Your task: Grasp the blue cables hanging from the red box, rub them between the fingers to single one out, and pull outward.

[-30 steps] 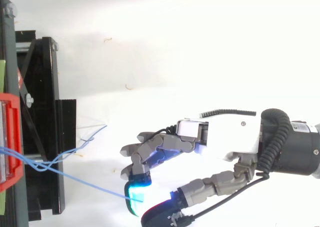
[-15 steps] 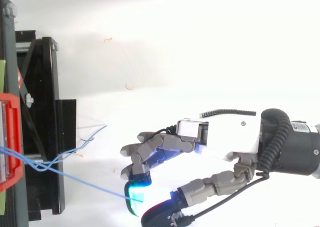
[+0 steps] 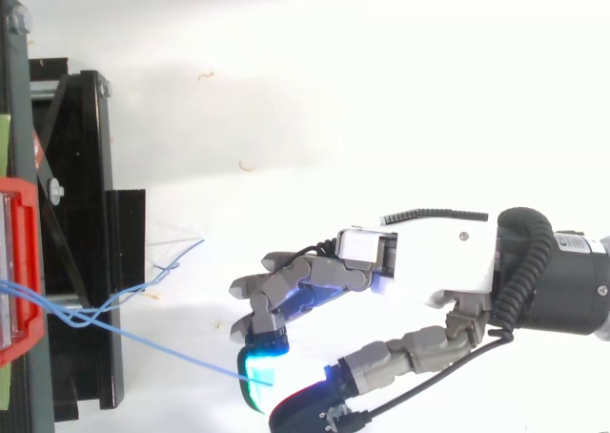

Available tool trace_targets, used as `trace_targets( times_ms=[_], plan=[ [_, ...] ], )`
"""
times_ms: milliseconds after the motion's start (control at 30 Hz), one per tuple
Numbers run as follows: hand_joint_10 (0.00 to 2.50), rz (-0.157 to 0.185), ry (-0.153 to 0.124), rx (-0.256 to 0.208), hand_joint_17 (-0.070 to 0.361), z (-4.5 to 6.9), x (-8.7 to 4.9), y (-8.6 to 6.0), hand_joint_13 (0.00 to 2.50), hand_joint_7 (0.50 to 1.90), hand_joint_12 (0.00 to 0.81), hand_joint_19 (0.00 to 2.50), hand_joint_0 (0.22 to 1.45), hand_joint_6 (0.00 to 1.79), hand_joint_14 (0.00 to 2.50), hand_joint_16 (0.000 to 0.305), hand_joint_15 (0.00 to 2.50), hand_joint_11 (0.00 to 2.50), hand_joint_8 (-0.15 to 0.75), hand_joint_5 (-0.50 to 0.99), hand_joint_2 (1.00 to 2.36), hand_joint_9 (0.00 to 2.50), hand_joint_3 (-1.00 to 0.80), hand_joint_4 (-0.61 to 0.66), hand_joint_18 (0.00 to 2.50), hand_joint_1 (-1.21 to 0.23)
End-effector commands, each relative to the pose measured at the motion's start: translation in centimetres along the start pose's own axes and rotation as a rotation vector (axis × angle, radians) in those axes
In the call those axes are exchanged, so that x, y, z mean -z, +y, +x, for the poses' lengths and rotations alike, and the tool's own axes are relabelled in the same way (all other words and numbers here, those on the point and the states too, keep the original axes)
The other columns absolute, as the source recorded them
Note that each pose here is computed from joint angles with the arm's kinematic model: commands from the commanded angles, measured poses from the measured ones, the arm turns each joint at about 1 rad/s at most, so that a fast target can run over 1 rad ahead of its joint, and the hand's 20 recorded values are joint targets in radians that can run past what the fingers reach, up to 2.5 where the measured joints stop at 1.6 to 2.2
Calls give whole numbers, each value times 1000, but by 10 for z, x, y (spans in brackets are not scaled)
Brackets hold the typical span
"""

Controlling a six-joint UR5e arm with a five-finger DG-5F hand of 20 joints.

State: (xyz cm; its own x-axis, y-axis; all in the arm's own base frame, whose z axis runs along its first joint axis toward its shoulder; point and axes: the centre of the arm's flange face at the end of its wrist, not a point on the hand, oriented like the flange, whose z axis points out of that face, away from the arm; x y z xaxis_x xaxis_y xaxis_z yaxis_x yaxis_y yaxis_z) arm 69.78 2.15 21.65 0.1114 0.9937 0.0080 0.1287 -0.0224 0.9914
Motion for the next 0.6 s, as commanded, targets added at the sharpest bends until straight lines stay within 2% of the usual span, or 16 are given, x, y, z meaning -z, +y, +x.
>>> trace_targets(
  times_ms=[0, 567],
  plan=[
    [2, -1, 0, -1, 116, 0, 0, 0, 230, 1163, 412, 29, 658, 885, 0, 52, 0, 62, 363, -208, 1037, 504, -148, 43, 0, -691],
    [2, -3, 0, -1, 117, 0, 0, 1, 237, 1154, 418, 14, 658, 886, 0, 52, 0, 57, 365, -208, 1037, 512, -148, 41, 0, -690]
  ],
)
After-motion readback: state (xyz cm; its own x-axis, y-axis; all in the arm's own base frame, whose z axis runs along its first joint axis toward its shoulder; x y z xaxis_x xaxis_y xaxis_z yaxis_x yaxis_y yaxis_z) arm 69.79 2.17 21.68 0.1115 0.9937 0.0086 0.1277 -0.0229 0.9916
